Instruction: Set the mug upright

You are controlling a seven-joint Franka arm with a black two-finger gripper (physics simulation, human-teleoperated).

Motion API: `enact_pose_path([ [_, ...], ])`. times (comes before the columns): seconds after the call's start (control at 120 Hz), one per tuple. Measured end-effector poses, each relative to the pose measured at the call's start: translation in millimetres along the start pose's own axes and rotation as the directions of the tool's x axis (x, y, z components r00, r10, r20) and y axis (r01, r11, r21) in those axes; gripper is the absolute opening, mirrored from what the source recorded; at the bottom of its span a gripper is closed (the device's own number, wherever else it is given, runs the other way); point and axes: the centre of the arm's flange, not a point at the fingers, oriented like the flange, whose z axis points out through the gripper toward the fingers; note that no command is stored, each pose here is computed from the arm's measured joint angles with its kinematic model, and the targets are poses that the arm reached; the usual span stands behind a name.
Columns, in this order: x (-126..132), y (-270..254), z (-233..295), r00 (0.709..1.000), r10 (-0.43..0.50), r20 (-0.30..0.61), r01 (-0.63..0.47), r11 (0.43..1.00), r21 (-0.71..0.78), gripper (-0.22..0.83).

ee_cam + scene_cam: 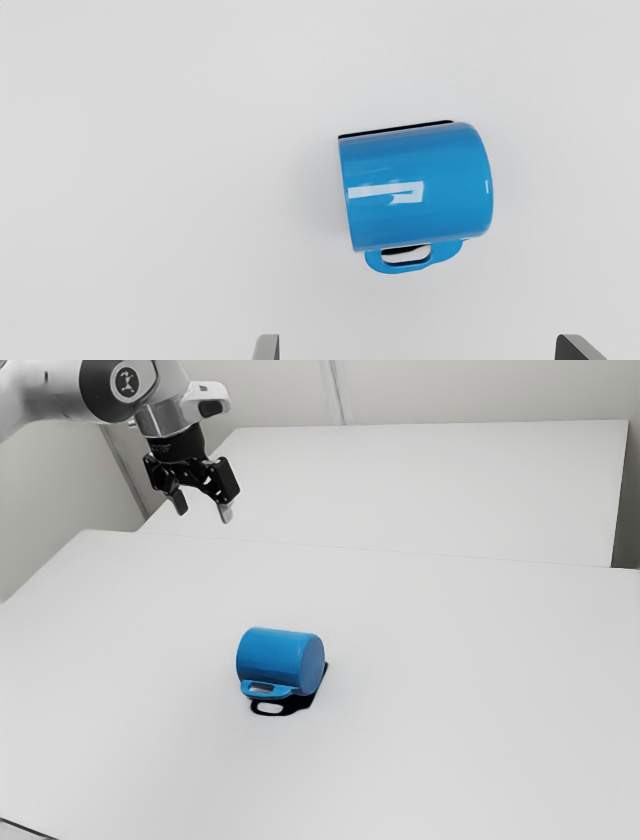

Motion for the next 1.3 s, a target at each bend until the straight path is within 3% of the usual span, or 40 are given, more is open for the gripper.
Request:
enact_pose_path([
  [0.4, -13, -5, 29, 0.999, -0.009, 0.044, 0.011, 1.0, -0.027, 0.62],
  [0.675, -26, -50, 101, 0.991, -0.09, 0.101, 0.105, 0.982, -0.156, 0.62],
  [1.083, -48, -63, 179, 0.99, -0.115, 0.087, 0.138, 0.93, -0.341, 0.62],
  [1.3, -53, -67, 209, 0.99, -0.137, 0.037, 0.139, 0.886, -0.442, 0.62],
])
